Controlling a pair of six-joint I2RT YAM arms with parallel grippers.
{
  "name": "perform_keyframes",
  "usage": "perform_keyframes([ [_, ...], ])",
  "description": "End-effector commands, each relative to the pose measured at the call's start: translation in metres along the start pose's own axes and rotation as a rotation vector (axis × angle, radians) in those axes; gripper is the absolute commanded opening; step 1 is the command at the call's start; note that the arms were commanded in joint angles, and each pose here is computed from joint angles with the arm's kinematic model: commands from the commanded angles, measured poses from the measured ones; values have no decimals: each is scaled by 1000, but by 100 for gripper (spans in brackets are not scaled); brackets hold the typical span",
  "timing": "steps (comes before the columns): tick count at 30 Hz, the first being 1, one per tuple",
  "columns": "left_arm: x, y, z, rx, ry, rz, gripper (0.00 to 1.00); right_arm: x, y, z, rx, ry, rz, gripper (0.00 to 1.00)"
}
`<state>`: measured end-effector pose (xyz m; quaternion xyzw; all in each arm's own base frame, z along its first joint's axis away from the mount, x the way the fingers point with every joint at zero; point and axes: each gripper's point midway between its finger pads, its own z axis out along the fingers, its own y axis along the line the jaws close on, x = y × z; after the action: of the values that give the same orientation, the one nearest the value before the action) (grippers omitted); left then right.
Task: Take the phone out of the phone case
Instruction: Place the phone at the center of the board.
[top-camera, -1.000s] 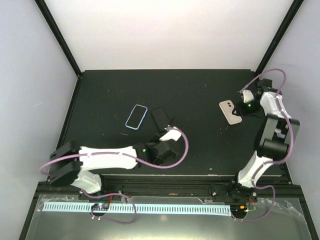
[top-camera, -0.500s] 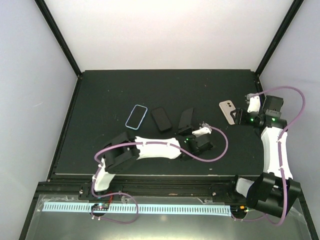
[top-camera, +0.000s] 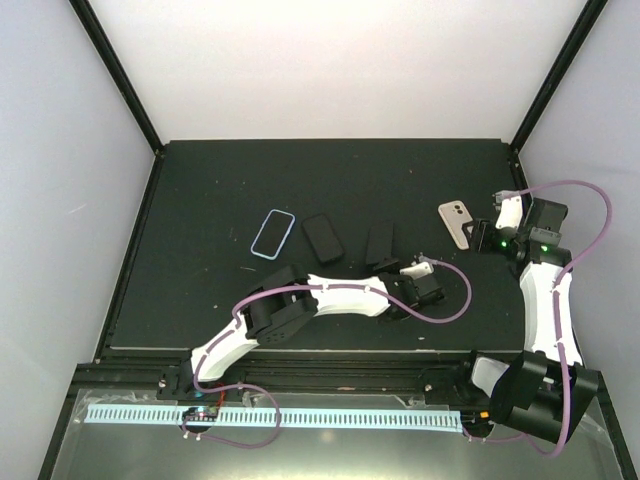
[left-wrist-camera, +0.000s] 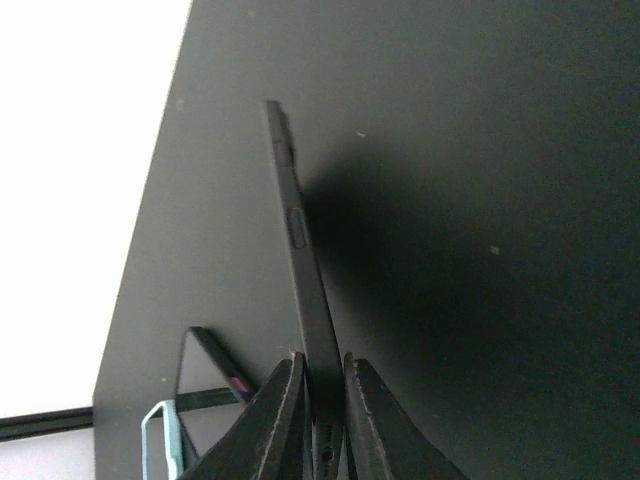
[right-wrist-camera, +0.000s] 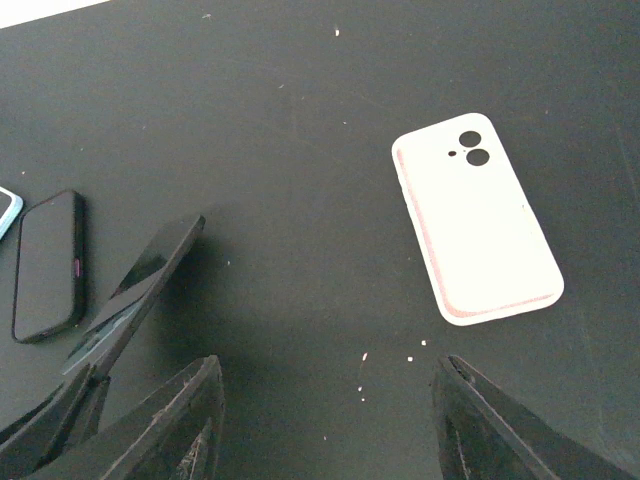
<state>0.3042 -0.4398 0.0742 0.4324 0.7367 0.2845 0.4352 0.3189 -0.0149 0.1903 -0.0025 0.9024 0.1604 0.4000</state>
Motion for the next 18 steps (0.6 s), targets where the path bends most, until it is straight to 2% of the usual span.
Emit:
perform_keyframes([
  [1, 4, -16, 1, 70, 27, -7, 14, -8, 0, -2, -3, -36, -13, 58],
  [5, -1, -23, -1, 129, 17, -51, 16, -7, 0, -1, -6, -33, -14, 58],
  [8, -4, -27, -3, 172, 12, -82, 24, -7, 0, -1, -8, -33, -18, 58],
  [13, -7, -25, -11, 272, 17, -174, 43, -6, 1, -1, -13, -31, -19, 59],
  [16, -7, -12, -14, 335, 21, -296, 64, -7, 0, -2, -5, -34, -22, 59],
  [18, -1, -1, -15, 382, 40, -405, 72, -7, 1, -3, -9, -39, -27, 59],
])
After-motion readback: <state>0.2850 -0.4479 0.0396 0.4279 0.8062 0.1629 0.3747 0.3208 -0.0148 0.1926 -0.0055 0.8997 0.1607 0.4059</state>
